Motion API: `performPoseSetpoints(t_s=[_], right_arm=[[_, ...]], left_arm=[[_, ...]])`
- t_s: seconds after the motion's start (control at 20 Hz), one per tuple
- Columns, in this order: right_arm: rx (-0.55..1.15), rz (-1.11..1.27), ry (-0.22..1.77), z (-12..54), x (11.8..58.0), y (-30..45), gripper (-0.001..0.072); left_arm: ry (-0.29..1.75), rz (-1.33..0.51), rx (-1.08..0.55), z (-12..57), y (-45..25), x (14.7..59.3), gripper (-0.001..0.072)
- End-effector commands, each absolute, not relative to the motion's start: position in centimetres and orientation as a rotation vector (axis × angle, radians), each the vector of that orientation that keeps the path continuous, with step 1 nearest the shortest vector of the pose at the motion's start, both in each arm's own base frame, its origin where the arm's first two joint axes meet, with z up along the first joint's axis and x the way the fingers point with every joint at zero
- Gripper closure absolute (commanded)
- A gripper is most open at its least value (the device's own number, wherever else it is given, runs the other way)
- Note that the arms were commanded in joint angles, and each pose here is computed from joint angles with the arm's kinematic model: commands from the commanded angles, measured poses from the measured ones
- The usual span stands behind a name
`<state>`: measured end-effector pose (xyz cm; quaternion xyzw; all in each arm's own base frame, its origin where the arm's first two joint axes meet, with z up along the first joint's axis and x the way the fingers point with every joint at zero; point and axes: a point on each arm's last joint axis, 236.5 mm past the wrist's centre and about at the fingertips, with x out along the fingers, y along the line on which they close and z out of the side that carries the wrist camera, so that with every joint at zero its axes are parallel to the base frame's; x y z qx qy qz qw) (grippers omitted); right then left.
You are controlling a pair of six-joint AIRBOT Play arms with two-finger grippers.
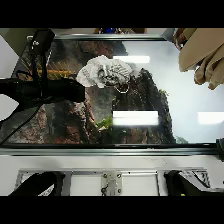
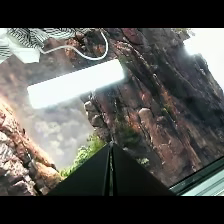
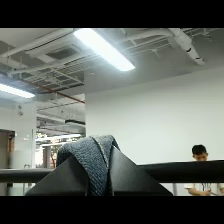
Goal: Fold the clothes and pants, and hang the long-sleeved shirts on hangers.
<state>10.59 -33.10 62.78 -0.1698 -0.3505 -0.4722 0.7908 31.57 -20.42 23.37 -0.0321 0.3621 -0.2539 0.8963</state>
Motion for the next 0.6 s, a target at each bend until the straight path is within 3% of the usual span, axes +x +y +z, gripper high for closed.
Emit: performPoseSetpoints(t_s=[0.0, 0.45, 0.55], right_arm=[[-0.362, -0.960, -0.679, 60.7, 12.4, -32.4, 0.0684], [-0.434, -0.526, -0.422, 55.3, 21.5, -25.3, 0.0680], [-0.437, -0.448, -0.339, 53.3, 23.0, -24.2, 0.0642]], left_arm=[[0.740, -0.526, -0.068, 23.6, -20.5, 31.7, 0.0687], [0.737, -0.530, -0.056, 23.6, -20.5, 31.7, 0.0687], [0.735, -0.532, -0.052, 23.6, -20.5, 31.7, 0.0687]])
